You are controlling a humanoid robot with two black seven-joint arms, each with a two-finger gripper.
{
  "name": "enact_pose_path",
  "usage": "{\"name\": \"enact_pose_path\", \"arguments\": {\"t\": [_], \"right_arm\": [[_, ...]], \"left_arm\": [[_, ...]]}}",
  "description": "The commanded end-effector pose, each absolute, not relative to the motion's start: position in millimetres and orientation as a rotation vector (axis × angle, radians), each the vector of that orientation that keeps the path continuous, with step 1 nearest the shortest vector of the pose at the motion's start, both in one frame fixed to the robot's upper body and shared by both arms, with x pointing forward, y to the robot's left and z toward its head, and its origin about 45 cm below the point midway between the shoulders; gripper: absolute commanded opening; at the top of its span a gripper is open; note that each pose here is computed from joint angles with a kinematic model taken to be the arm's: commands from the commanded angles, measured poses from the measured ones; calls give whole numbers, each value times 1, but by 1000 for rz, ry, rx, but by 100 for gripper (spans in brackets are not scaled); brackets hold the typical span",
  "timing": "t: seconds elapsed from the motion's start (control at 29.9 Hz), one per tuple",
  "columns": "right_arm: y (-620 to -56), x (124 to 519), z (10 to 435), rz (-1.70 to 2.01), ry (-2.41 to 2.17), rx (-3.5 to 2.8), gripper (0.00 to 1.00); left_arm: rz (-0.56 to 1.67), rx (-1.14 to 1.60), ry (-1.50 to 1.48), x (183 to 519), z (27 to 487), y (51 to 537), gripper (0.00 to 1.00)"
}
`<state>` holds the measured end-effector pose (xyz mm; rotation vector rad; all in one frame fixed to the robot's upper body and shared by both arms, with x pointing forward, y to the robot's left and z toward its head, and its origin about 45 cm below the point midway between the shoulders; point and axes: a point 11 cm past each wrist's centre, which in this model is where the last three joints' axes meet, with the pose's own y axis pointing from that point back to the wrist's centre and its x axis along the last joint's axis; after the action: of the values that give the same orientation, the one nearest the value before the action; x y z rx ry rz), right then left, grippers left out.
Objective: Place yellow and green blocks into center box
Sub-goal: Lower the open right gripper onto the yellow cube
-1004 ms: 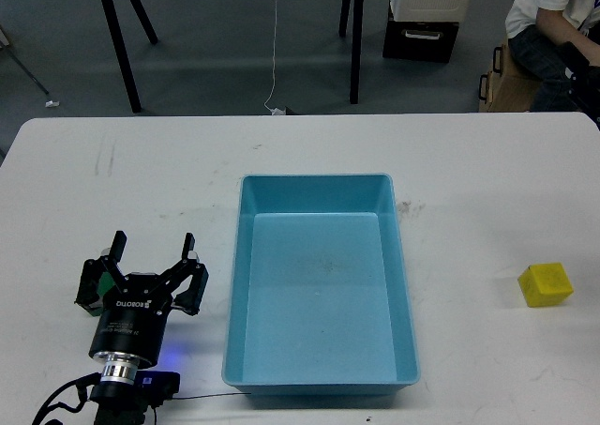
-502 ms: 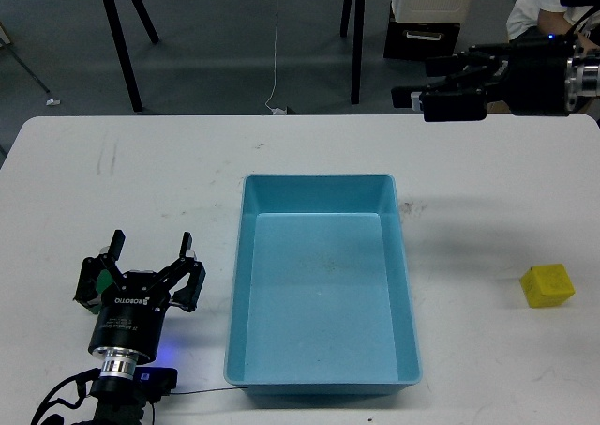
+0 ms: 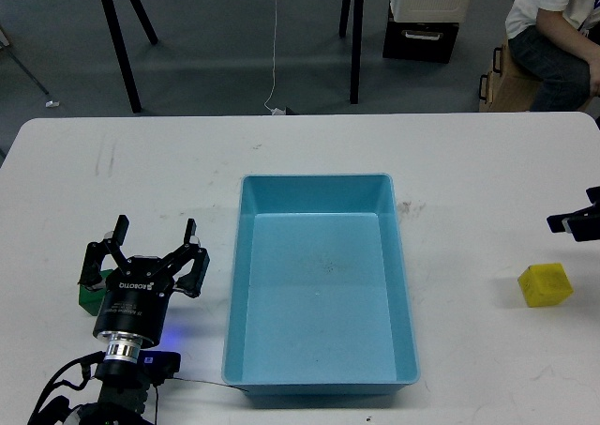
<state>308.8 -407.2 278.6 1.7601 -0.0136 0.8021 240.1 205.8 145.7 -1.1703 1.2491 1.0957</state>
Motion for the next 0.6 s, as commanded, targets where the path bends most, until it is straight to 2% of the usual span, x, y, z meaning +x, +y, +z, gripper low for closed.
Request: {"name": "enact_pose_path", "arguments": {"t": [0.0, 0.27, 0.57], "right_arm": [[-411, 298, 258, 740, 11, 1784, 96], [-428, 285, 234, 641, 17, 1782, 96], [-438, 295, 206, 576, 18, 1761, 97]], "left_arm": [[1098, -1157, 1247, 244, 143, 205, 100], [1108, -1148, 1236, 252, 139, 206, 100], [1117, -1138, 1238, 256, 134, 204, 100]]}}
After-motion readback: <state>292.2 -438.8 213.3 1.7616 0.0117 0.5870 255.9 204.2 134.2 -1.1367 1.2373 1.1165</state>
